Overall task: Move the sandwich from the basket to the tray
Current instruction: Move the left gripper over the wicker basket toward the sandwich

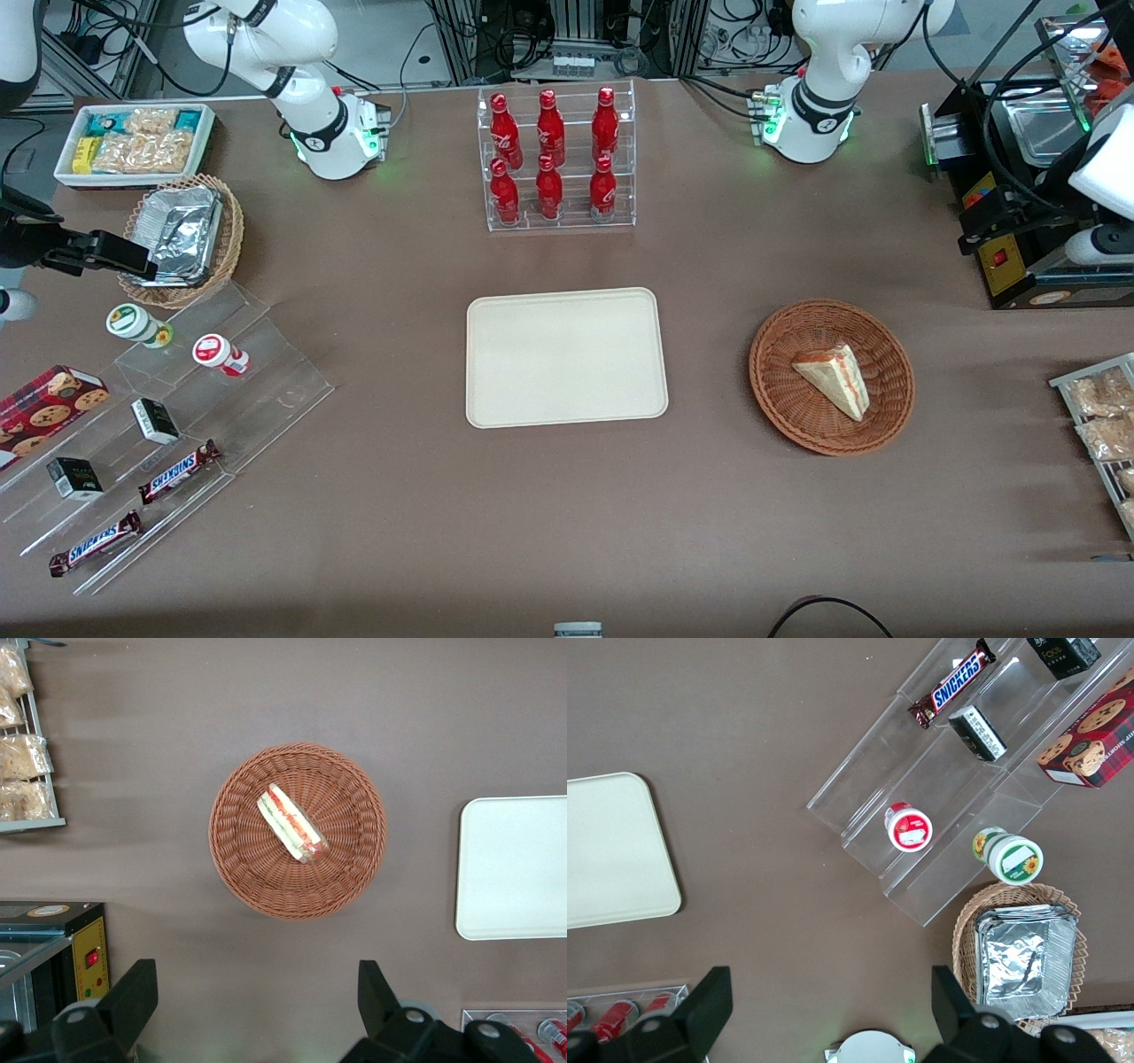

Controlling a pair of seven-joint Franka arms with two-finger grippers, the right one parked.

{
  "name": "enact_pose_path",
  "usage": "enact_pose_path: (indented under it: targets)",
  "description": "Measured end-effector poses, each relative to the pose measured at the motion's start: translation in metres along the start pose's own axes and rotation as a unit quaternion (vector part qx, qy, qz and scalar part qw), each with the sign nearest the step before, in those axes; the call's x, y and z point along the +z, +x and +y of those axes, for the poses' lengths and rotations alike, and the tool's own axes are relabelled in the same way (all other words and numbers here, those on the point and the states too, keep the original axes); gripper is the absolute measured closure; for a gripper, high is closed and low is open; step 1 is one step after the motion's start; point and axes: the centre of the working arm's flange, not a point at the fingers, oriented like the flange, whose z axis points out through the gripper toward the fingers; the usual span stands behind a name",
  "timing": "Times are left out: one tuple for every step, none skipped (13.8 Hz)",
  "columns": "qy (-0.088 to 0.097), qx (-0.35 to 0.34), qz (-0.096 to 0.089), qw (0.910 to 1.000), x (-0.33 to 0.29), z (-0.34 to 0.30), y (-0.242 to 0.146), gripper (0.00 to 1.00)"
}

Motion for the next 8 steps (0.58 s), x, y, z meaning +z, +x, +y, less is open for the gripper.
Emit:
enact_pose_path:
  targets:
    - [0.000,0.002,0.000,1.0000,-0.001,0.001,-0.001,0.00]
    - [0.000,0.003,-0.004,1.0000,0.000,0.002,-0.002,0.00]
    - [0.001,0.005,-0.007,1.0000,0.002,0.004,-0.002,0.00]
    - [0.003,0.006,-0.011,0.9999,0.008,0.005,0.000,0.00]
    - [0.007,0.006,-0.014,0.9999,0.017,0.005,0.004,0.00]
    - [0.009,0.006,-0.012,0.9999,0.030,0.005,0.009,0.00]
    - [0.009,0.000,-0.006,0.9999,0.048,0.005,0.016,0.00]
    - [0.009,-0.012,0.000,0.9999,0.069,0.006,0.023,0.00]
